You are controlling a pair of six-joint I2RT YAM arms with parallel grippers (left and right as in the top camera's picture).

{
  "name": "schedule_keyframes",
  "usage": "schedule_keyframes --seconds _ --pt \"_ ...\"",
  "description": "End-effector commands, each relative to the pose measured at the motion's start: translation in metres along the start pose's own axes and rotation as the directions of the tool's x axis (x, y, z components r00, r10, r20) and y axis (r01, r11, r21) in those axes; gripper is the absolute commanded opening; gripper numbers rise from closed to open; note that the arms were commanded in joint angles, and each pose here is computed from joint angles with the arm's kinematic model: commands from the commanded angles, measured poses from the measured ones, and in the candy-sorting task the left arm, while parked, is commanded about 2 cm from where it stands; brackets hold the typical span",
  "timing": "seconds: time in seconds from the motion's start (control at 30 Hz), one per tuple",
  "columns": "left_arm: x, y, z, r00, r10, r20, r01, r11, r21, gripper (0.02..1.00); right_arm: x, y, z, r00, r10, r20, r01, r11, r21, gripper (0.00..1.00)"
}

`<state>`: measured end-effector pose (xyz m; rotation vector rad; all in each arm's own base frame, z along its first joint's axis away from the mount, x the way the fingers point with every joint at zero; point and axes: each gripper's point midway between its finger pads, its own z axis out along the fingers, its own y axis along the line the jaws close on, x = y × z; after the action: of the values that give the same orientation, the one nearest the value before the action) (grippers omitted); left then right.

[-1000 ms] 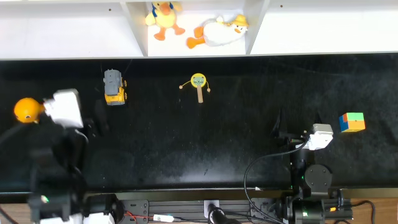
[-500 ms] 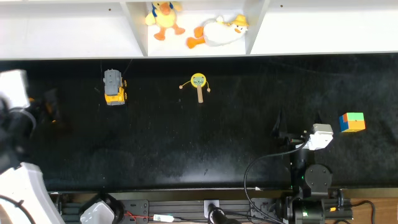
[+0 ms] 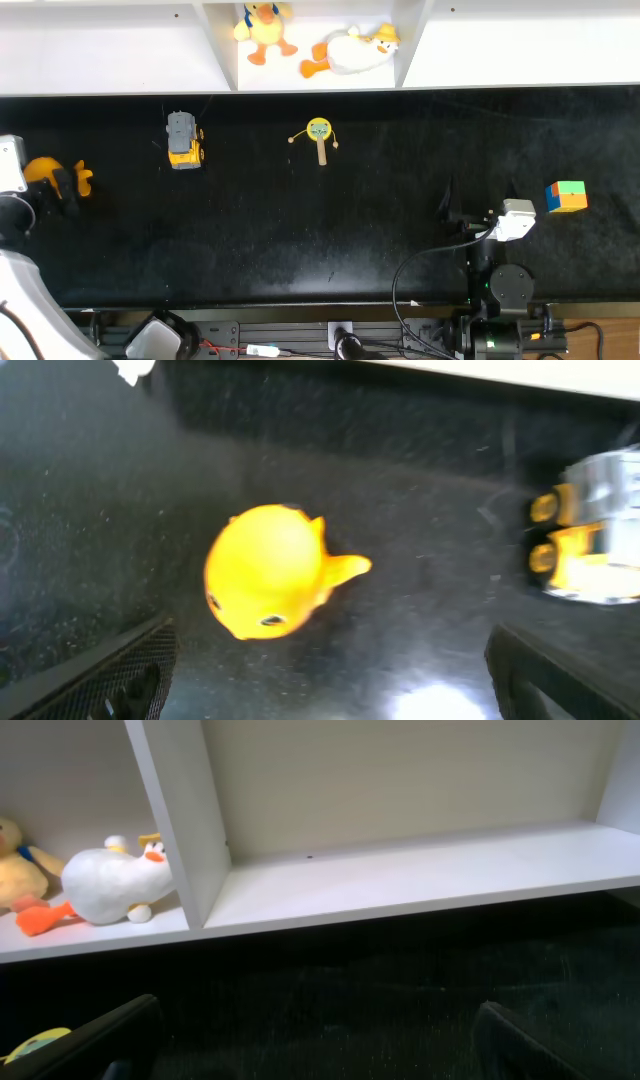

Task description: Store Toys

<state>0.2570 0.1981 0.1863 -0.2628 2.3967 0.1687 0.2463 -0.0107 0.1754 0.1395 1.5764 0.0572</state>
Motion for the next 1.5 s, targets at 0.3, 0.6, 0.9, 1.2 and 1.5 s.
schedule_keyframes --seconds 0.3,0.6,0.9,1.2,1.5 --pt "0.008 0.024 0.043 0.993 0.103 -0.056 -0.103 0.995 0.003 0.998 0.003 0.000 0.000 1.000 -0.002 0.000 0.002 1.000 -0.003 0.996" --pt "0.023 0.030 0.075 0.991 0.081 -0.109 -0.078 0.996 0.035 0.972 0.003 0.000 0.000 1.000 -0.002 0.000 0.002 1.000 -0.002 0.996" --pt "0.014 0.036 0.085 0.995 0.072 -0.068 -0.070 0.997 0.026 0.165 0.003 0.000 0.000 1.000 -0.002 0.000 0.002 1.000 -0.003 0.996" --pt "-0.047 0.041 0.058 0.997 -0.018 0.075 0.019 1.000 -0.009 0.099 0.003 0.000 0.000 1.000 -0.002 0.000 0.002 1.000 -0.003 0.996" --pt "-0.127 -0.003 0.041 0.975 0.071 0.211 -0.078 0.997 0.022 0.110 0.003 0.000 0.000 1.000 -0.002 0.000 0.002 1.000 -0.003 0.996"
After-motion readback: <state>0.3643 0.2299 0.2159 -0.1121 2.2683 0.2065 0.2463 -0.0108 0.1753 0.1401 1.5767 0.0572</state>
